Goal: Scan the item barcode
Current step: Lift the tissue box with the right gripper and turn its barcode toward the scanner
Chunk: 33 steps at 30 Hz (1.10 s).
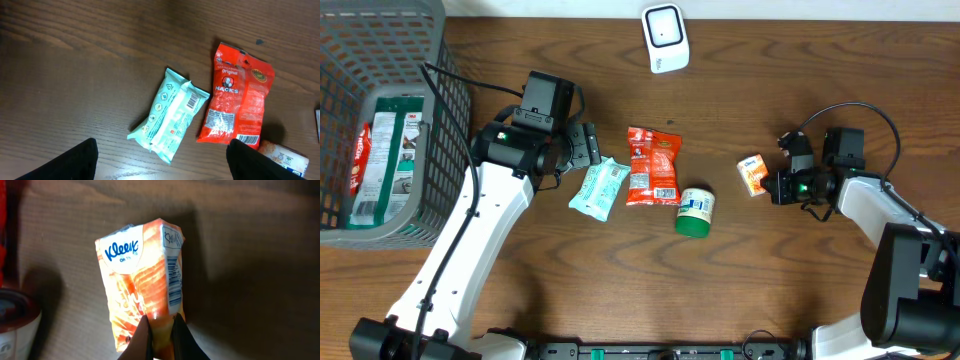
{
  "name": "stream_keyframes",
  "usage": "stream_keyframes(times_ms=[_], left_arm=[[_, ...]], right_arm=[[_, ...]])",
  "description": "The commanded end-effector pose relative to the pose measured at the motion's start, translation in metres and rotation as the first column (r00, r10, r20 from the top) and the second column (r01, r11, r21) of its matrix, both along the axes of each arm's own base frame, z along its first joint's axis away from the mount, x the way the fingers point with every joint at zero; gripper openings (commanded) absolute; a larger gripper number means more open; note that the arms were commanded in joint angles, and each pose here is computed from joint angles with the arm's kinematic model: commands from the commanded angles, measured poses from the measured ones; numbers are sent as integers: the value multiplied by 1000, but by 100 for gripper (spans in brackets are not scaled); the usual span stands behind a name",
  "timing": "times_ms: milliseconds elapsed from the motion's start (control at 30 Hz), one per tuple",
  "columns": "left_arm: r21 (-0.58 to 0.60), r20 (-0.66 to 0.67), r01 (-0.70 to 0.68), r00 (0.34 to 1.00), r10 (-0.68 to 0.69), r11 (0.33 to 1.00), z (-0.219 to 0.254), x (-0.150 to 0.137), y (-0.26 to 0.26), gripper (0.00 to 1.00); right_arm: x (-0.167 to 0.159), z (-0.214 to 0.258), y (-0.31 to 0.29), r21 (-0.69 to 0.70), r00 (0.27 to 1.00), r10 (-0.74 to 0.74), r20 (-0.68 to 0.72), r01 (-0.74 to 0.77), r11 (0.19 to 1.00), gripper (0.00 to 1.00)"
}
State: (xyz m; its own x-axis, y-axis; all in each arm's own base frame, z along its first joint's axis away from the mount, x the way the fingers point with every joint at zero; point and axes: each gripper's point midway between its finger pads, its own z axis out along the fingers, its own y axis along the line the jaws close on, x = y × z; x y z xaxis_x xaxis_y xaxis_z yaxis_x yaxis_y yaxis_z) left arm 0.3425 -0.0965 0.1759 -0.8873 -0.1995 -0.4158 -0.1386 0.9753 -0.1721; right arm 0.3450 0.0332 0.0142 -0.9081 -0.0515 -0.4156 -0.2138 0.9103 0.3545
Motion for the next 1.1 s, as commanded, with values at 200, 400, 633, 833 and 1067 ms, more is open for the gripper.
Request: stream_keyframes(times_ms=[200,400,633,833,1067], left_arm=[[8,-12,-14,1000,14,1000,-4,0,2,82],[8,-12,-14,1000,14,1000,-4,0,2,83],[8,-11,-14,1000,14,1000,-4,0,3,83],[8,-11,-14,1000,14,1000,-4,0,3,83],[8,-11,-14,1000,14,1000,-4,0,3,83]], right_arm=[[22,68,-1,-273,988,-88,128,120,954,1],[20,91,34,-529,965,-40,257,176,830,1],[15,81,45,-777,943,25,331,257,575,1],[21,45,48,-809,957,27,288,228,542,1],[29,32,53,-797,951,16,310,251,549,1]])
